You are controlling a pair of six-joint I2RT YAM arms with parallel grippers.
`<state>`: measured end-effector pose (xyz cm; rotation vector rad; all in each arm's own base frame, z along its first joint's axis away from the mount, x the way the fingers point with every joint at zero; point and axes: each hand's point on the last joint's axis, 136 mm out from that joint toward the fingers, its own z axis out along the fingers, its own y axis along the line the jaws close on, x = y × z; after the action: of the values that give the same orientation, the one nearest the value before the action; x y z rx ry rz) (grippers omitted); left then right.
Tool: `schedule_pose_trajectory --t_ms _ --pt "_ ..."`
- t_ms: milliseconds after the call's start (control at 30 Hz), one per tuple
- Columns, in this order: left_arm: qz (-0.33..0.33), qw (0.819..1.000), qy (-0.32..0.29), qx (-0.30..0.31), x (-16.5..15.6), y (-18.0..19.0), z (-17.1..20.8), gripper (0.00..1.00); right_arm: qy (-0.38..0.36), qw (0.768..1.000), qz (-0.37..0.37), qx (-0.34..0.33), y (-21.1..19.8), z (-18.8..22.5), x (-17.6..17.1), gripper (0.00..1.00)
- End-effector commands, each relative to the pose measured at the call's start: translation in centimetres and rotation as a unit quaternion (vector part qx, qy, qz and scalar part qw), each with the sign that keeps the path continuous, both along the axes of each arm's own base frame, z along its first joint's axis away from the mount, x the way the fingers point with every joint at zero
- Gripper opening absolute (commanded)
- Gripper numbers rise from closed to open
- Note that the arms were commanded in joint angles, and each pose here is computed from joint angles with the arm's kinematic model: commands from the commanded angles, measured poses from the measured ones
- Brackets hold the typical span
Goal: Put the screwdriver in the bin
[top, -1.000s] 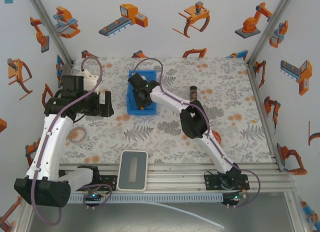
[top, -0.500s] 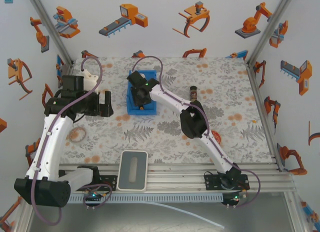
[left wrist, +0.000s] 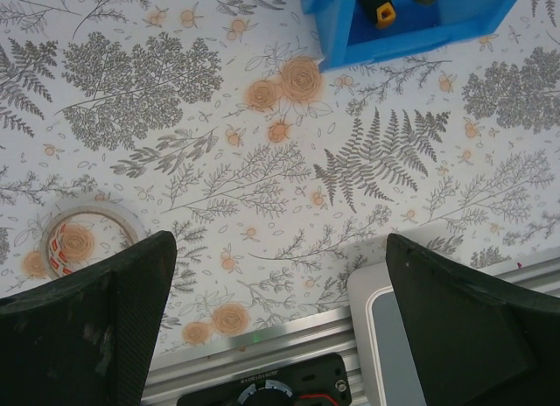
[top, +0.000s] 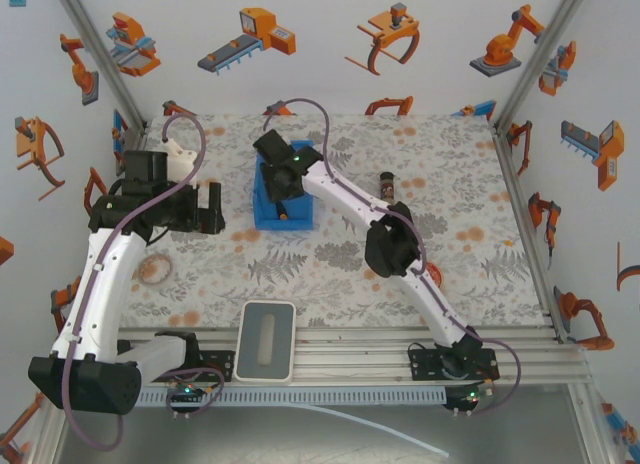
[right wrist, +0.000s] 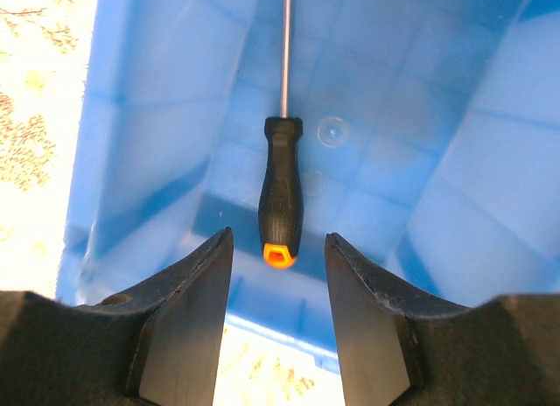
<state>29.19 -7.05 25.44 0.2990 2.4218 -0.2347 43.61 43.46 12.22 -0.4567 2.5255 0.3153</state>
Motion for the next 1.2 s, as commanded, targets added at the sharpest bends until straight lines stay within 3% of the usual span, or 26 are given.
schedule_pose_trajectory --t_ms 0,100,367,500,733,867,1067,1167 --pt "-0.008 0.999 -0.029 0.012 0.1 0.1 1.6 0.97 -0.049 0.999 0.002 0.019 -1.5 7.5 -0.3 0.47" --pt "0.002 0.999 -0.026 0.022 0.4 0.6 1.1 0.97 -0.071 0.997 0.001 0.017 -2.6 10.3 -1.2 0.52" --pt "0.043 0.998 -0.038 0.039 1.9 1.8 -0.7 0.97 -0.152 0.987 -0.044 0.026 -9.3 15.8 -4.2 0.82" --pt "0.066 0.996 -0.047 0.040 3.0 2.2 -1.7 0.97 -0.168 0.982 -0.085 0.016 -14.4 15.7 -5.2 0.97" --pt "0.103 0.990 -0.085 0.038 4.8 3.0 -3.4 0.97 -0.142 0.973 -0.177 0.027 -23.9 11.4 -6.2 0.99" --pt "0.112 0.986 -0.116 0.034 5.4 3.3 -4.9 0.97 -0.156 0.956 -0.248 0.014 -29.6 9.2 -6.5 0.99" --pt "0.130 0.978 -0.151 0.065 6.9 4.5 -8.2 0.97 -0.250 0.914 -0.307 -0.089 -37.1 7.5 -7.5 0.99" --pt "0.139 0.978 -0.145 0.062 7.7 5.1 -10.1 0.97 -0.294 0.896 -0.317 -0.106 -39.6 6.6 -7.9 0.99"
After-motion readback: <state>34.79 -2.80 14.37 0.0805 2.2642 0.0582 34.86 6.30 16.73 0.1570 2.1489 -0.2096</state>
